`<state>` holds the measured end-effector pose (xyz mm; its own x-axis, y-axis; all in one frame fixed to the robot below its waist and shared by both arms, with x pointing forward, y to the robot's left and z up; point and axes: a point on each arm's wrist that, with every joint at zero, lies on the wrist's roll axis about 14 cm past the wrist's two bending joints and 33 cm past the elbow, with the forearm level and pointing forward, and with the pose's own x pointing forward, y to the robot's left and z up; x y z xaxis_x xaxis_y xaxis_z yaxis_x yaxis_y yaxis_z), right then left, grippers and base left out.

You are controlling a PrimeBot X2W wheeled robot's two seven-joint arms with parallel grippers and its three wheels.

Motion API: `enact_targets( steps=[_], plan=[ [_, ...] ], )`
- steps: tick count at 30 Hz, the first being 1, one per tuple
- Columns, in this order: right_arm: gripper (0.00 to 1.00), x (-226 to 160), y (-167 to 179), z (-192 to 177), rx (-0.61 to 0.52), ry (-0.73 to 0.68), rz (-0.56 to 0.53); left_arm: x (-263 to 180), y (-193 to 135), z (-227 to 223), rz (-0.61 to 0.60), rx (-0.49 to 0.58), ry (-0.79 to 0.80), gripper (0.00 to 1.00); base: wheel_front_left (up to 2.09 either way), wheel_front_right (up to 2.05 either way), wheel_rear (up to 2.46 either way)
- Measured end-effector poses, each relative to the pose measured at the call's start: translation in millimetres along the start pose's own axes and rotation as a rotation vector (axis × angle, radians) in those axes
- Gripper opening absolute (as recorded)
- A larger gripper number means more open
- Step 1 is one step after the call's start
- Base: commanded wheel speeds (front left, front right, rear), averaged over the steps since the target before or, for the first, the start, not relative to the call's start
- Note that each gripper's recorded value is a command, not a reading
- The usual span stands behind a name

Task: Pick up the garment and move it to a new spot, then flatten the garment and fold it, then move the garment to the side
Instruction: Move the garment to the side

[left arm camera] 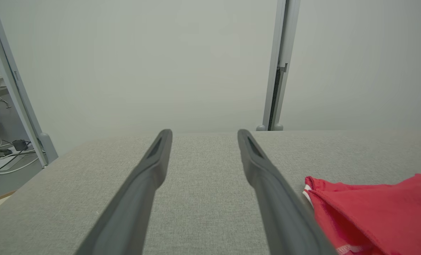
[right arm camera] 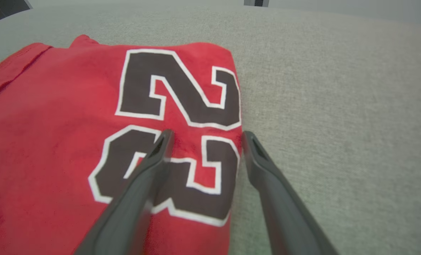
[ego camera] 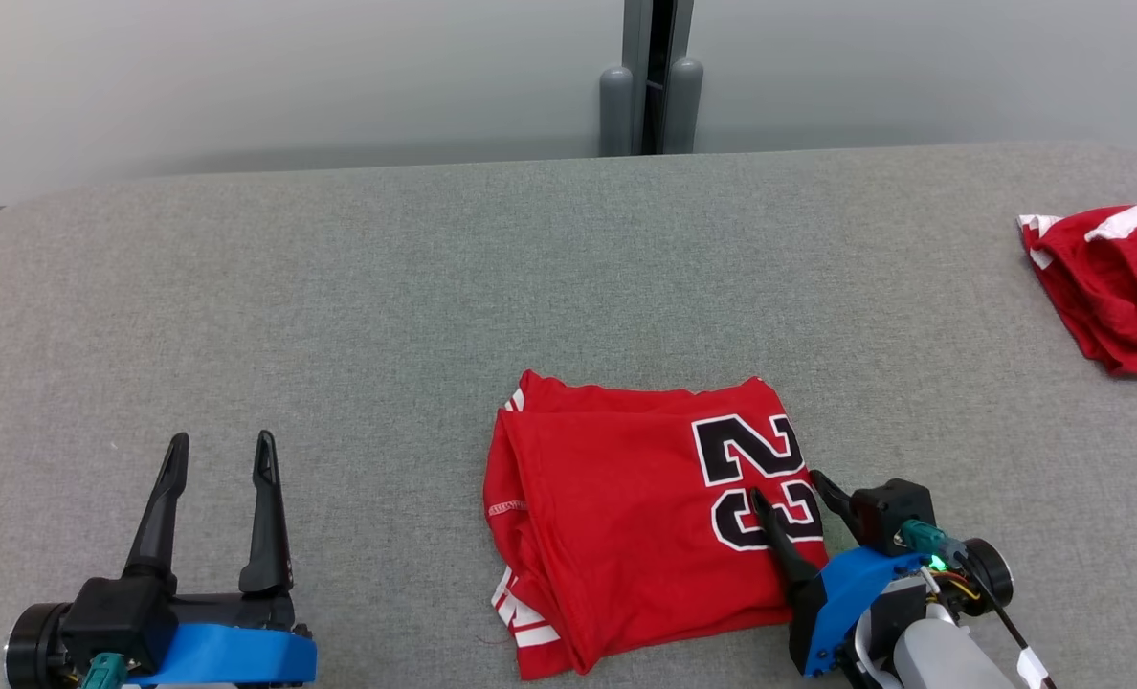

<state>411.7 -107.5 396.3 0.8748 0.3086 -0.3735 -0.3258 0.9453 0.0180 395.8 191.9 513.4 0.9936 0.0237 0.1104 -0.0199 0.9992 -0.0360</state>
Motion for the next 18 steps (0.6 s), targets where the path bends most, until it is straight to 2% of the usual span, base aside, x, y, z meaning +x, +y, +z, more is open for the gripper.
enact_targets(
  steps=[8, 9, 10, 12, 13, 14, 18],
  plan=[
    [1.0, 9, 8, -22, 0.032, 0.089, 0.028, 6, 2, -5, 0.003, 0.0, 0.01, 1.0, 0.0, 0.0, 0.0],
    [0.69, 11, 9, -23, 0.041, 0.092, 0.03, 7, 1, -5, 0.001, -0.001, 0.011, 1.0, 0.0, 0.0, 0.0],
    [0.45, 12, 8, -22, 0.055, 0.09, 0.027, 7, 0, -6, 0.0, -0.003, 0.012, 1.0, 0.0, 0.0, 0.0],
    [0.47, 14, 7, -21, 0.066, 0.085, 0.022, 9, -1, -8, -0.002, -0.004, 0.017, 1.0, 0.0, 0.0, 0.0],
    [0.2, 15, 5, -21, 0.069, 0.088, 0.019, 9, -1, -9, -0.002, -0.005, 0.019, 1.0, 0.0, 0.0, 0.0],
    [0.0, 15, 4, -22, 0.071, 0.091, 0.018, 10, -2, -10, -0.004, -0.008, 0.02, 1.0, 0.0, 0.0, 0.0],
    [0.0, 16, -2, -22, 0.074, 0.088, 0.01, 14, -5, -12, -0.01, -0.011, 0.023, 1.0, 0.0, 0.0, 0.0]
  ],
)
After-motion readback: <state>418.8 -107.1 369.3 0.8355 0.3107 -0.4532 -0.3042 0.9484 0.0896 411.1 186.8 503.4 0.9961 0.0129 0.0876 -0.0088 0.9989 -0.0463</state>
